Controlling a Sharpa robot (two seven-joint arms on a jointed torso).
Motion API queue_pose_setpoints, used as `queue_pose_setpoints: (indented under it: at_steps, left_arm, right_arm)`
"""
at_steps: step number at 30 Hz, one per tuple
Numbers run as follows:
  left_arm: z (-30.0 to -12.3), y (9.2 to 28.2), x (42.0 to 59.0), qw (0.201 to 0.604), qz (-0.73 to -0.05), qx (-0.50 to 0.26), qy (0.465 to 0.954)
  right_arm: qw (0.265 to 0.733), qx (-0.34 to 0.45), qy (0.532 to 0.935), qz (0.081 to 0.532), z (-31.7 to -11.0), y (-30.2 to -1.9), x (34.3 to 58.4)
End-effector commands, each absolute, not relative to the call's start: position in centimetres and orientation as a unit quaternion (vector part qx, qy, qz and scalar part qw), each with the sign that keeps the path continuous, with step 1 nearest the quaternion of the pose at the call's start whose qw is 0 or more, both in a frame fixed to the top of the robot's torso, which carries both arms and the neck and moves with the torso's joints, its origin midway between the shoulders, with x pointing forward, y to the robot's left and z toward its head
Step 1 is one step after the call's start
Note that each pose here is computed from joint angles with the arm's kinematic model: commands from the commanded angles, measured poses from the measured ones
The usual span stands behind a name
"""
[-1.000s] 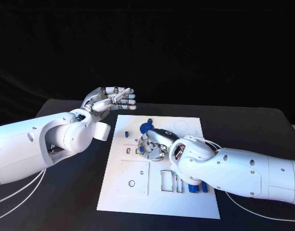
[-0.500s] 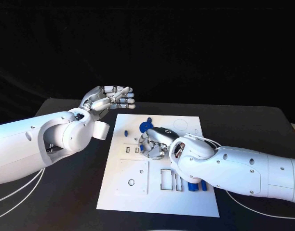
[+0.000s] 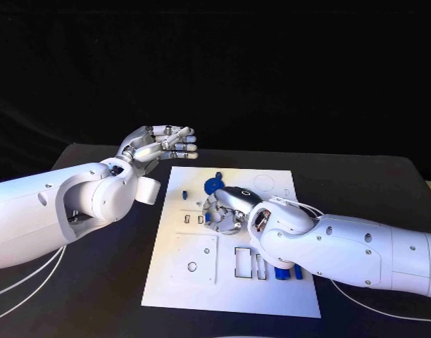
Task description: Assemble the parts on the task board
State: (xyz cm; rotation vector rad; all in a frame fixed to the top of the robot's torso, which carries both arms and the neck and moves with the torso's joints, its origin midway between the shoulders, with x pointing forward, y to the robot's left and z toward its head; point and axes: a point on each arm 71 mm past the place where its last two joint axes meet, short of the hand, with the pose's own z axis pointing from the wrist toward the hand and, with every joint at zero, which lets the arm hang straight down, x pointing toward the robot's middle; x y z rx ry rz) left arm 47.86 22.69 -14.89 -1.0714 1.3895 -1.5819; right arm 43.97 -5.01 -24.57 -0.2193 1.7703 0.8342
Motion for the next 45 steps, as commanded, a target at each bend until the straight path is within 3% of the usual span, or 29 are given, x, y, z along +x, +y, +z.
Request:
queue_pose_setpoints:
  at_steps: [1, 26, 34, 39, 45]
  left_arm:
    - [-14.7, 22.5, 47.8, 0.374, -0.627, -0.415, 0.543]
    - [-14.8, 22.5, 47.9, 0.374, -0.626, -0.415, 0.544]
    - [-14.8, 22.6, 48.0, 0.375, -0.624, -0.415, 0.546]
    - [-15.1, 22.8, 48.1, 0.383, -0.605, -0.403, 0.57]
    - [-16.3, 22.9, 48.4, 0.391, -0.539, -0.359, 0.654]
  right_arm:
    - [0.548, -0.102, 0.757, 0.34, -25.1, -5.2, 43.8]
    - [0.564, -0.096, 0.74, 0.354, -24.7, -5.1, 43.8]
    - [0.589, -0.081, 0.709, 0.379, -23.9, -5.3, 43.5]
    - [0.602, -0.059, 0.679, 0.416, -22.6, -6.5, 43.0]
    - [0.578, 0.017, 0.66, 0.479, -19.4, -10.0, 44.0]
